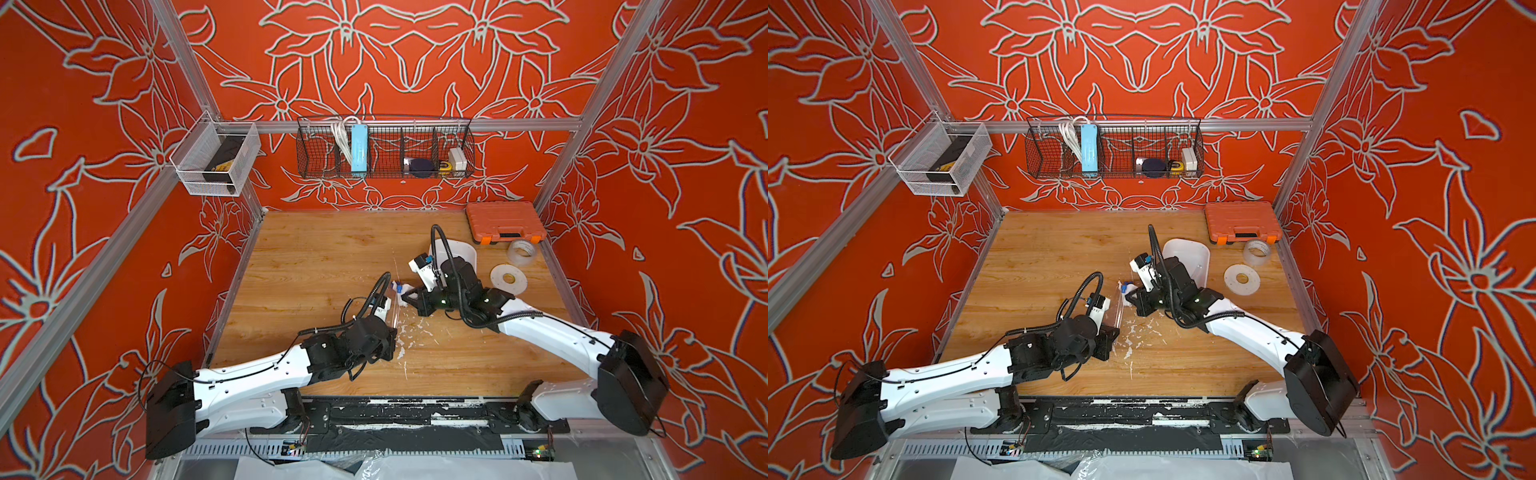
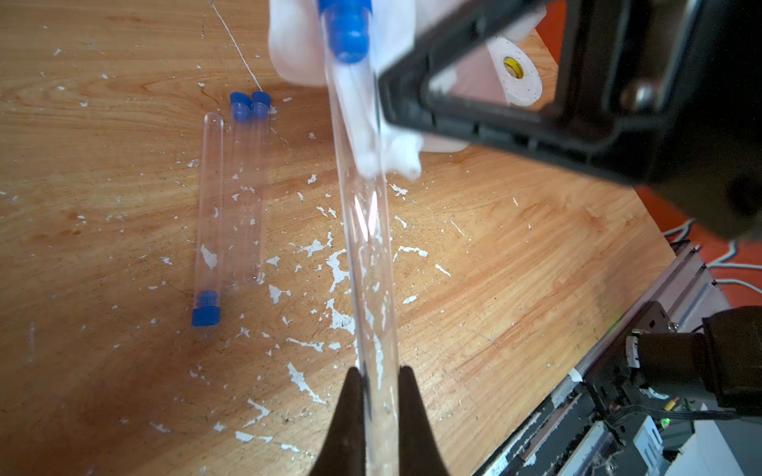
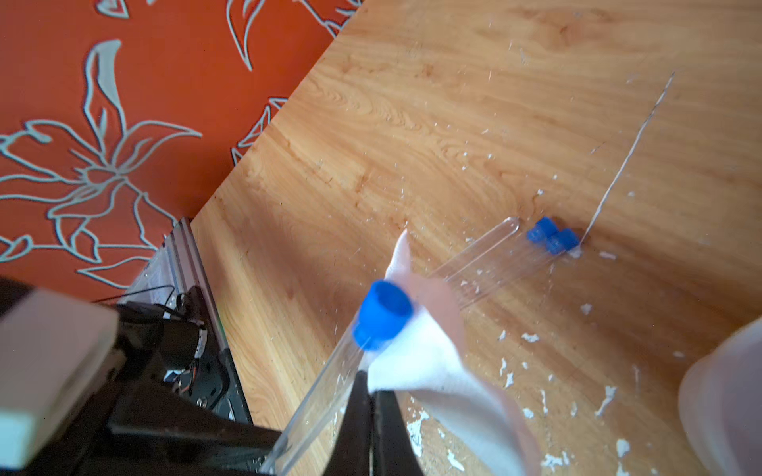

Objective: Wipe the exteriors of test tubes
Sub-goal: Wipe the dirt from the test tube, then place the test tube in the storage box.

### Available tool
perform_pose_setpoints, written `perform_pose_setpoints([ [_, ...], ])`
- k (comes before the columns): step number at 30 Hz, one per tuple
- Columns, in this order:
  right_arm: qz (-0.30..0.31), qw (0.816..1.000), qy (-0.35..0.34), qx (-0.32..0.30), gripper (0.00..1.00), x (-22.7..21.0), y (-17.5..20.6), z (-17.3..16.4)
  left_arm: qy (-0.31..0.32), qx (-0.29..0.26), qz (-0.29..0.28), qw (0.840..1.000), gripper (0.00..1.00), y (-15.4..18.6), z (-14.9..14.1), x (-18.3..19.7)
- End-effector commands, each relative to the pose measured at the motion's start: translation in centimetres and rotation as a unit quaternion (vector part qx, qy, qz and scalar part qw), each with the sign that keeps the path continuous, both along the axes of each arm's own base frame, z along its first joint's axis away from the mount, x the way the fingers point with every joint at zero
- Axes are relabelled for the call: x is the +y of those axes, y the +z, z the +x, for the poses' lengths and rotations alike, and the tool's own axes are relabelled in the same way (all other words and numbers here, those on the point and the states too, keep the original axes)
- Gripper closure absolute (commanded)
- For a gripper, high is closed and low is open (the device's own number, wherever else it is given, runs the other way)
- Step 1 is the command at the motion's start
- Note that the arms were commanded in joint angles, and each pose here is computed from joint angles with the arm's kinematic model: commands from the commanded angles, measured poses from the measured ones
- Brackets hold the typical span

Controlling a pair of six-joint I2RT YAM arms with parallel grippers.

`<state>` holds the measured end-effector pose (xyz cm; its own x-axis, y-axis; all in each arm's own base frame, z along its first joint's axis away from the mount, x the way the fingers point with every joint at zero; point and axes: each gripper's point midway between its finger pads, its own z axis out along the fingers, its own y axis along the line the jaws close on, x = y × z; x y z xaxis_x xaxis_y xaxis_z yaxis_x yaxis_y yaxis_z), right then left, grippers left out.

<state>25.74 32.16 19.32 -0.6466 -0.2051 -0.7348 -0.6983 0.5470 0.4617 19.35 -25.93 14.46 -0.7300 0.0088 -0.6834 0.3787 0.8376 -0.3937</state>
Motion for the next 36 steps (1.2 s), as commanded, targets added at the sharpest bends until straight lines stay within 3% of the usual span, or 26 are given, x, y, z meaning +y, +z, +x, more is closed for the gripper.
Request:
perform_pose_setpoints([
  [1, 0.016, 0.999, 0.006, -0.039, 1.0, 0.1, 3.0, 2.3, -0.03, 0.008, -0.031, 0.999, 0.96, 1.2, -0.9, -1.1],
  [7, 0.031, 0.997, -0.041, -0.054, 1.0, -3.5, 6.0, 5.7, -0.025, 0.013, -0.025, 0.999, 0.96, 0.8, -1.1, -0.5],
  [13, 0.015, 0.992, -0.103, -0.066, 1.0, -8.6, 7.1, 4.5, -0.034, -0.01, -0.039, 0.999, 0.95, 3.0, 0.0, -1.9],
  [17, -0.012, 0.985, -0.166, -0.049, 1.0, -12.2, 4.9, 1.9, -0.052, -0.03, -0.04, 0.997, 0.94, 5.1, 2.7, -4.7],
  [22, -0.044, 0.973, -0.229, -0.008, 1.0, -16.0, 1.5, -1.4, -0.087, -0.027, -0.015, 0.996, 0.95, 5.3, 6.9, -9.8],
  [29, -0.059, 0.956, -0.285, 0.036, 1.0, -19.0, -2.0, -4.2, -0.117, -0.02, 0.015, 0.993, 0.96, 3.1, 12.6, -16.7],
  [36, -0.072, 0.951, -0.295, 0.058, 1.0, -20.0, -3.5, -5.6, -0.105, 0.006, 0.046, 0.993, 0.96, -1.9, 18.4, -19.5],
])
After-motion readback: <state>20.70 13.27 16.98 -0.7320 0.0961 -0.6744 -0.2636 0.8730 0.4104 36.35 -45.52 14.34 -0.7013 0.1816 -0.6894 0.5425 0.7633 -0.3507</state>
